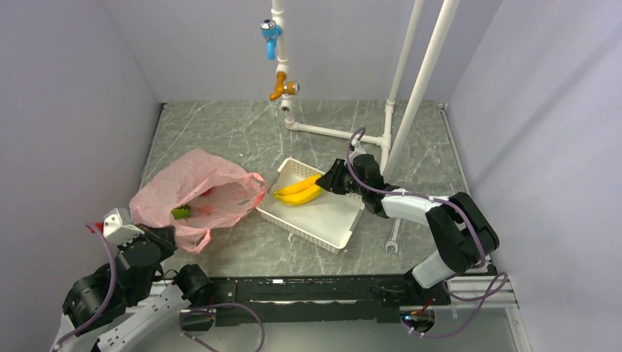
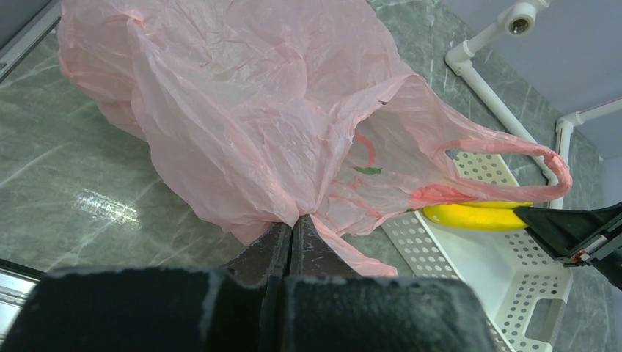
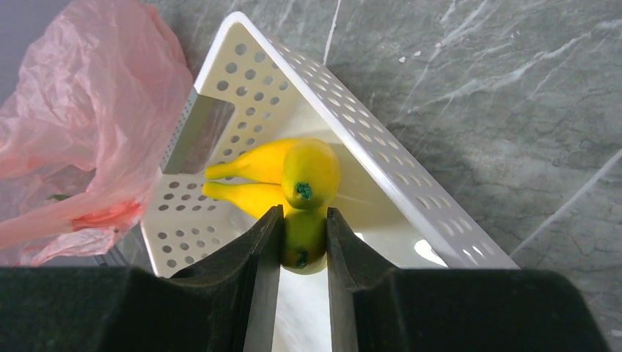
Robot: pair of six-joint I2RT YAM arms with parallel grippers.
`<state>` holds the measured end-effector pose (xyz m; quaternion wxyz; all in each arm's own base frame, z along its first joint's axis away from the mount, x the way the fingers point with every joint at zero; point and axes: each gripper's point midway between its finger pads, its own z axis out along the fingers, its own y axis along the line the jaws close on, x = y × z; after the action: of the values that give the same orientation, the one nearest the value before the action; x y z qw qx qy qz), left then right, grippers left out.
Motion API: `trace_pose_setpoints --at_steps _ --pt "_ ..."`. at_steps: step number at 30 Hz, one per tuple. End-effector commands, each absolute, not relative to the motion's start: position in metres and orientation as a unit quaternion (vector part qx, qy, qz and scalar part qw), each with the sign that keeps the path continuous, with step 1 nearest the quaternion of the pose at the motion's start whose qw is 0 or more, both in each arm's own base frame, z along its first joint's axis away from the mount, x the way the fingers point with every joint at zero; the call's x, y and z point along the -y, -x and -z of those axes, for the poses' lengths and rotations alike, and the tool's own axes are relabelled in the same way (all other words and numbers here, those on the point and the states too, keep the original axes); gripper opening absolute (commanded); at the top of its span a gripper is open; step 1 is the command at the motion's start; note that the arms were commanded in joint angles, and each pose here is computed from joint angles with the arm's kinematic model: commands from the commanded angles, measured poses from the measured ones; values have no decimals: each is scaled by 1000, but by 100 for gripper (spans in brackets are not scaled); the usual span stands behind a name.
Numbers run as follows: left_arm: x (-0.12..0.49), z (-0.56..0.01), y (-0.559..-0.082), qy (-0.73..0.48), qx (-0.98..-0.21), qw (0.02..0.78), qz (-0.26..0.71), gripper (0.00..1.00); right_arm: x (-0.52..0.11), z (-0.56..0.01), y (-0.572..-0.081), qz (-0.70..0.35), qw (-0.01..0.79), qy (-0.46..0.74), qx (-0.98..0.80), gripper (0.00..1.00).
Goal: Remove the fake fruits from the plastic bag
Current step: Place the fake fruit in the bin.
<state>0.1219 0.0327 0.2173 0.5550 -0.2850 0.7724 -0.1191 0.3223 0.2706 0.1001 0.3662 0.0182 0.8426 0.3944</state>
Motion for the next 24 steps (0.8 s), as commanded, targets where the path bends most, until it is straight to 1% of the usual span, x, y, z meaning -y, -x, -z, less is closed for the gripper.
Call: trace_pose_setpoints --at_steps 1,3,5,8,11,17,20,22,24 --pt "-30 -219 -127 274 -777 557 104 0 -277 -113 -332 -390 390 8 -834 19" --pt "-29 -218 -127 273 -779 556 102 0 -276 -112 -332 -380 393 17 -837 25" --pt "-29 -218 -128 273 -779 555 101 0 -274 -110 -330 -365 393 24 -844 33" --pt "-29 -219 -127 275 -777 556 104 0 -267 -107 -328 -334 400 29 -853 51" --pt "-30 -219 -127 276 -775 558 108 0 -261 -109 -321 -307 406 36 -860 62" --pt "-28 -218 -127 273 -778 556 106 0 -243 -132 -311 -244 440 58 -862 70" --pt "-28 -218 -128 272 -779 555 105 0 -232 -148 -308 -155 478 83 -860 74" --pt "-28 -219 -127 272 -778 556 106 0 -237 -163 -305 -98 504 107 -852 77" --pt "-28 -219 -127 274 -776 558 109 0 -260 -177 -300 -98 508 125 -847 77"
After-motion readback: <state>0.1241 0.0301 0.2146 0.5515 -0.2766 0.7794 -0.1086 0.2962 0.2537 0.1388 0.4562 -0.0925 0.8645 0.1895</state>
